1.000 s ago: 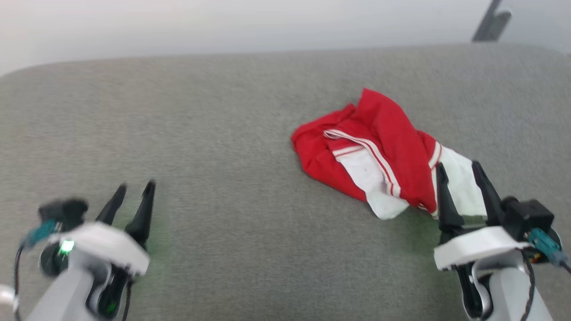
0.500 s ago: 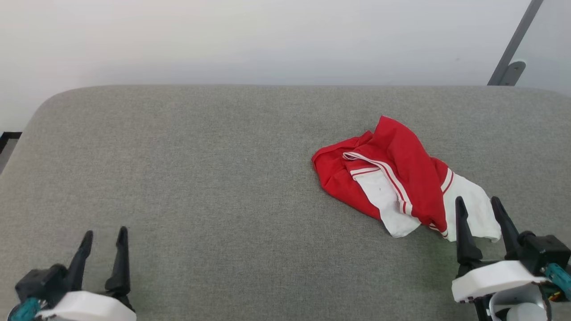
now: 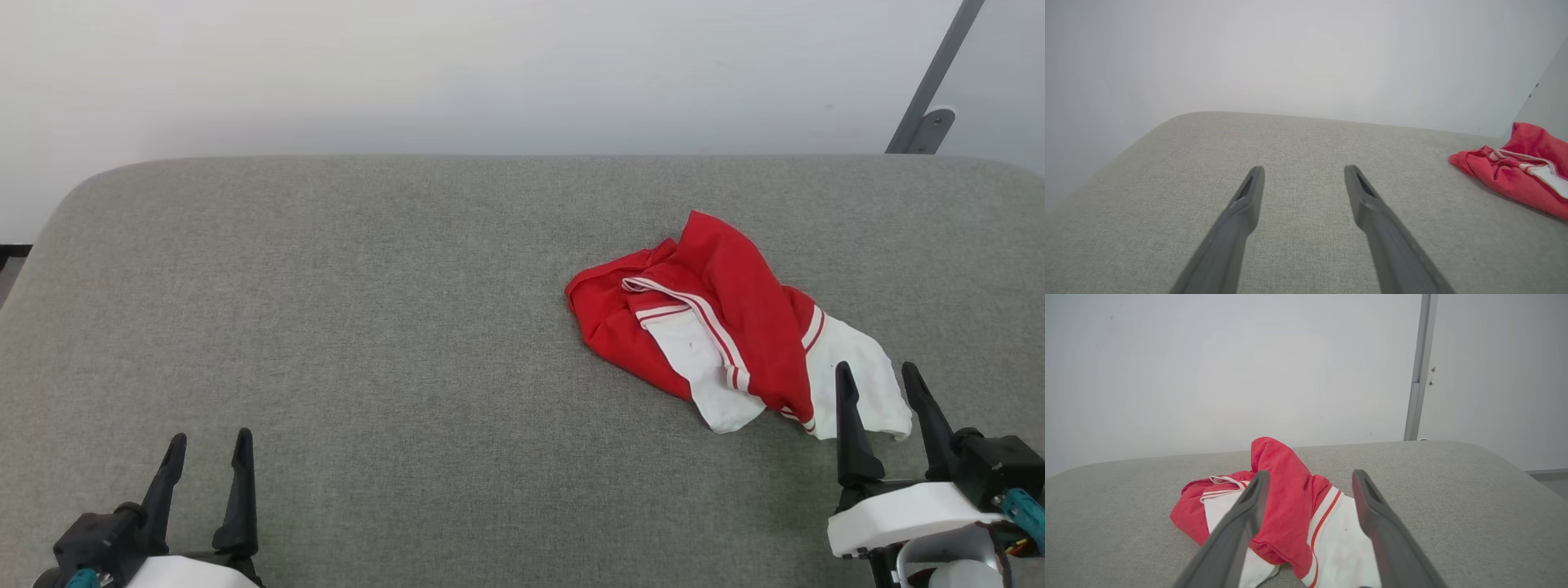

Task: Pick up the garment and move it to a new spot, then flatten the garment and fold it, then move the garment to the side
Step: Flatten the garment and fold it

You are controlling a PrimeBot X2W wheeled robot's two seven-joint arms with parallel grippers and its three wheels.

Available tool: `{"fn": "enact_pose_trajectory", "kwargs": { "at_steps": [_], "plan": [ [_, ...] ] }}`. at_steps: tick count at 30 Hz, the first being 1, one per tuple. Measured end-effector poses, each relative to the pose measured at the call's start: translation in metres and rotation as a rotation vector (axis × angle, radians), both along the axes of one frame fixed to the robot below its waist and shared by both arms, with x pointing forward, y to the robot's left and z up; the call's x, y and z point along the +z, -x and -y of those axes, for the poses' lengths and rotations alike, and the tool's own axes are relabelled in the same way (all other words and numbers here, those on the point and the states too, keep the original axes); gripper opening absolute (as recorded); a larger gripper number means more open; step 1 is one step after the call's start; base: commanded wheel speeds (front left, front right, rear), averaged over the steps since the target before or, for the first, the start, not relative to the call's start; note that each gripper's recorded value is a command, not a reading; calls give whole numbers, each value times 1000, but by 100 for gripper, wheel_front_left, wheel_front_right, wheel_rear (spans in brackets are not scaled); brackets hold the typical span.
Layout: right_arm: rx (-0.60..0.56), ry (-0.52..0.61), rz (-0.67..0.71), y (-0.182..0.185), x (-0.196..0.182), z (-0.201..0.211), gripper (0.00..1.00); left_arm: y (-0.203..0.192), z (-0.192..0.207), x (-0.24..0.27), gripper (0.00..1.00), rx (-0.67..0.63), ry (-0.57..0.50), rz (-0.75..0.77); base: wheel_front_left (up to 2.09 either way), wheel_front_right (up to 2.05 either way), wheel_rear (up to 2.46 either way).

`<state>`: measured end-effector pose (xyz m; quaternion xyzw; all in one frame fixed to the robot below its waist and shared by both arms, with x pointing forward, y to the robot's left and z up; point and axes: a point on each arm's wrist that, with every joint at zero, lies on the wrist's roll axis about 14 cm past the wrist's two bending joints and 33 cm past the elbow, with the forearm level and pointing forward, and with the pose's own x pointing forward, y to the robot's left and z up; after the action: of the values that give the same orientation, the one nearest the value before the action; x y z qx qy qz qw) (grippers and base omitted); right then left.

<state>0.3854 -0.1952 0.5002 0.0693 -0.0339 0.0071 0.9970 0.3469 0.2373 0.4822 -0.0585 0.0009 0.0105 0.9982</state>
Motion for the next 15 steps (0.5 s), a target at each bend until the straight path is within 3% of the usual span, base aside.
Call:
{"fn": "enact_pose_trajectory", "kwargs": {
  "at_steps": [15],
  "plan": [
    [8, 8, -27, -5, -9, -3, 100, -2, 7, -6, 100, -10, 20, -17, 0, 0, 0]
  ]
}}
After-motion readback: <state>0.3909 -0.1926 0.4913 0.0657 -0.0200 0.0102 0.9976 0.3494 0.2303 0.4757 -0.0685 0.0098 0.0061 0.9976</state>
